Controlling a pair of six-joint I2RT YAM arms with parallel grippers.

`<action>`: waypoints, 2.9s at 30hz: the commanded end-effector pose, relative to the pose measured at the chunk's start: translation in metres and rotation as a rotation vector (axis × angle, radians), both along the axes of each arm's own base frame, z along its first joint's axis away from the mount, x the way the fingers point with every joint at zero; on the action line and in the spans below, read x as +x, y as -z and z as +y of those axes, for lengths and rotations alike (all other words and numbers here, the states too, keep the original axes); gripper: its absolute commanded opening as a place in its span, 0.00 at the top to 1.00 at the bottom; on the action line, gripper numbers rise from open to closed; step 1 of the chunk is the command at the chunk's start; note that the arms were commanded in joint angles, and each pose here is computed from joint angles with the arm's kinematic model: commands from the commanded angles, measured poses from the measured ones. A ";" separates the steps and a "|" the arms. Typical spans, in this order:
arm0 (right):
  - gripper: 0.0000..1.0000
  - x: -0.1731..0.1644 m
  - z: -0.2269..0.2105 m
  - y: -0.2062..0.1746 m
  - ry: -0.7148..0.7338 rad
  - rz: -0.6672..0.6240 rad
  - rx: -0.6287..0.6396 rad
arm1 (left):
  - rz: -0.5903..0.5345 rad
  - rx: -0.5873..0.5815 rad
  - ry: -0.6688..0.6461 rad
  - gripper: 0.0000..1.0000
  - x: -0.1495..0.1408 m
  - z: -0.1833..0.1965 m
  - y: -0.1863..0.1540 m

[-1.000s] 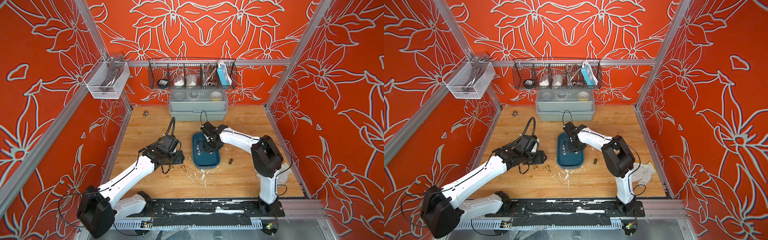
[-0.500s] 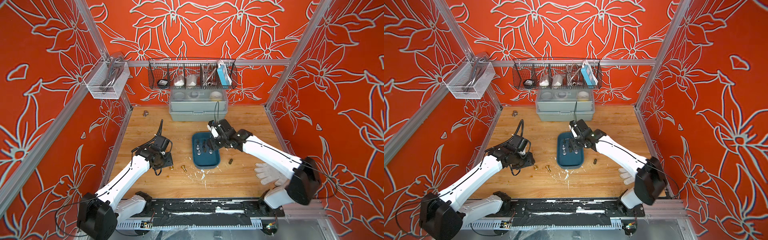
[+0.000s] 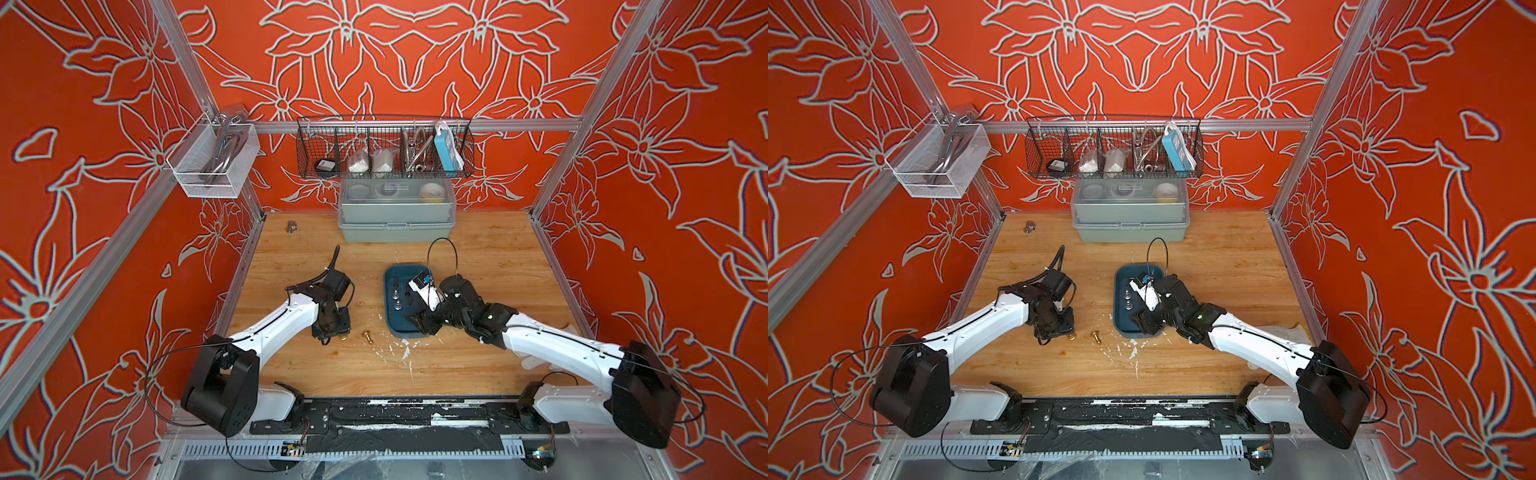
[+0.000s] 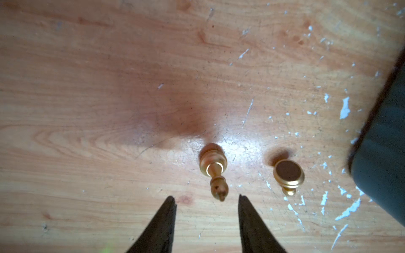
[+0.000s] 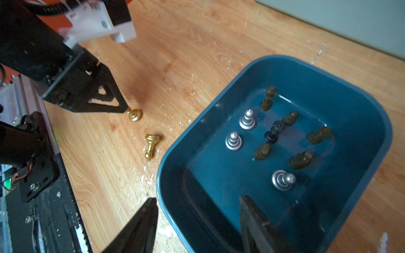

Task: Put the chess pieces into the storage box
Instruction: Pick up the chess piece at the center of the board.

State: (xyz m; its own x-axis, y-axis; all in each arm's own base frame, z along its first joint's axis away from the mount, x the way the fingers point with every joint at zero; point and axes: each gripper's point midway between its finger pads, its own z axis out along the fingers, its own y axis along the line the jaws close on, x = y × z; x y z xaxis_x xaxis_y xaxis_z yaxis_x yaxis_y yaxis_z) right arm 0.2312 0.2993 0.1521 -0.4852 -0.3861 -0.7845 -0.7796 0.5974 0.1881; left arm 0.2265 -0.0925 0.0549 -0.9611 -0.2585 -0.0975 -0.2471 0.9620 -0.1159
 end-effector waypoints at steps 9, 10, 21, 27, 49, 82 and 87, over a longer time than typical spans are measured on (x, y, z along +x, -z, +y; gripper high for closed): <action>0.37 0.011 0.000 0.004 0.032 -0.056 -0.005 | 0.010 0.044 0.023 0.66 0.003 -0.004 0.016; 0.37 0.011 0.000 0.004 0.033 -0.055 -0.006 | 0.010 0.048 0.024 0.67 0.004 -0.004 0.017; 0.37 0.015 -0.002 0.014 0.054 -0.039 -0.036 | 0.021 0.062 0.038 0.76 0.003 -0.006 0.024; 0.37 0.016 -0.001 0.016 0.057 -0.034 -0.048 | 0.025 0.057 0.045 0.79 0.002 -0.008 0.029; 0.36 0.019 -0.001 0.022 0.069 -0.020 -0.065 | 0.018 0.081 0.061 0.63 0.003 -0.007 0.027; 0.36 0.019 0.004 0.031 0.061 0.012 -0.078 | 0.011 0.101 0.090 0.79 0.011 -0.012 0.021; 0.36 0.020 0.002 0.032 0.068 0.010 -0.087 | 0.017 0.102 0.091 0.77 0.007 -0.013 0.020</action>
State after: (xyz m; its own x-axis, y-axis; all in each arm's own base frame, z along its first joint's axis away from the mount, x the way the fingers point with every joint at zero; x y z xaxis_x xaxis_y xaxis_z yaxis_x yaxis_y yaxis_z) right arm 0.2482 0.2987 0.1175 -0.5177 -0.4205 -0.7451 -0.7404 0.6566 0.1438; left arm 0.2369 -0.1065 0.0327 -0.9803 -0.1610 -0.1142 -0.1585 0.9869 -0.0311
